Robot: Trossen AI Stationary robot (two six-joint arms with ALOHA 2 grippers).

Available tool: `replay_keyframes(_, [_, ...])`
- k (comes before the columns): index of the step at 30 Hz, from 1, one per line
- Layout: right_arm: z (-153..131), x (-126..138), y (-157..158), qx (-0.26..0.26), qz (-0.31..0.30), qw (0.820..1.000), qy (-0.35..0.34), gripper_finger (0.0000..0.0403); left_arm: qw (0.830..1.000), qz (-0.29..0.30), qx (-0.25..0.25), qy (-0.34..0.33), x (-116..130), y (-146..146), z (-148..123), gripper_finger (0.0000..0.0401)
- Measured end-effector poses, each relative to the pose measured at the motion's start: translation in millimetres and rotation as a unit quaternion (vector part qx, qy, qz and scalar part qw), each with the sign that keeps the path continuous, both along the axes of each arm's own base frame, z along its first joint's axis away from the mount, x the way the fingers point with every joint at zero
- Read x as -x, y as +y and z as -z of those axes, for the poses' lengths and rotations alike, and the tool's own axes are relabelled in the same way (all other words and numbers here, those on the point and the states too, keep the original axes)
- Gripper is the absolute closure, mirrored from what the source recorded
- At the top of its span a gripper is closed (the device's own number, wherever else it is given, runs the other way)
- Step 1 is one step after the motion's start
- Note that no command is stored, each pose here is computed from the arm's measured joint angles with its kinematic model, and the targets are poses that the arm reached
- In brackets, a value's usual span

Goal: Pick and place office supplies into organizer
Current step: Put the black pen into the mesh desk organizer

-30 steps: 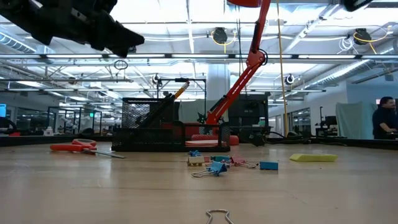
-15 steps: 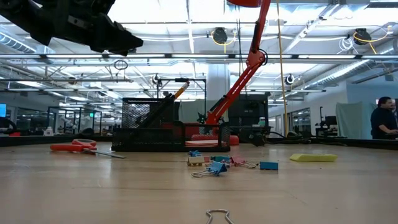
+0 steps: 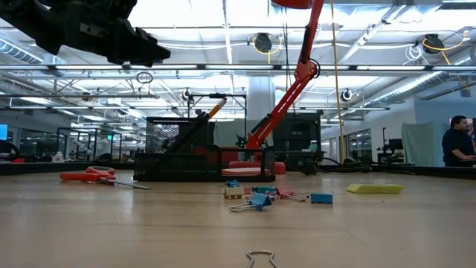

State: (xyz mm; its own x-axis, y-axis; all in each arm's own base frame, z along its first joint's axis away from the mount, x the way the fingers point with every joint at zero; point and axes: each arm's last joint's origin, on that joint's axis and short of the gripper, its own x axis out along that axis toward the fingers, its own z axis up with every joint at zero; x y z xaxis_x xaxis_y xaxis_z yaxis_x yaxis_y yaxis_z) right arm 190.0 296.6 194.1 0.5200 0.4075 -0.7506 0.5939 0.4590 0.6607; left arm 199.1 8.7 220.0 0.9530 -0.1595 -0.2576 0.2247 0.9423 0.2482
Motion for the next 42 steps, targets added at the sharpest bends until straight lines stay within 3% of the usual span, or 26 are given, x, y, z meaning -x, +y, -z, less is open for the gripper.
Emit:
replay_keyframes(8, [19.2,-9.2,-2.8,-0.076,0.046,0.984,0.158,0.0312,0.999,0.009,-0.028,0.018,1.3,-0.1,4.2,0.0392])
replay_keyframes(13, [21.7,-20.9,-16.0,-0.068,0.083,0.978,0.179,0.0249,0.999,0.010,-0.033,0.021,1.5,0.0,5.1,0.0396])
replay_keyframes(18, [29.3,-33.2,-36.5,-0.045,0.126,0.970,0.201,0.0215,0.999,0.010,-0.033,0.024,1.7,0.0,5.6,0.0376])
replay_keyframes(24, [33.5,-35.7,-40.9,-0.088,0.110,0.956,0.256,0.0204,0.998,0.011,-0.030,0.054,3.8,-0.1,11.1,0.0383])
replay_keyframes(30, [25.4,-31.2,-38.4,-0.102,0.104,0.956,0.255,0.0206,0.998,0.010,-0.027,0.061,4.2,-0.1,12.1,0.0397])
replay_keyframes(37, [37.0,-25.4,-41.2,-0.072,0.113,0.941,0.310,0.0206,0.998,0.008,-0.021,0.060,4.1,-0.1,11.9,0.0369])
replay_keyframes(42, [38.8,-28.0,-48.5,-0.052,0.135,0.940,0.309,0.0206,0.998,0.009,-0.022,0.060,4.1,-0.1,11.9,0.0360])
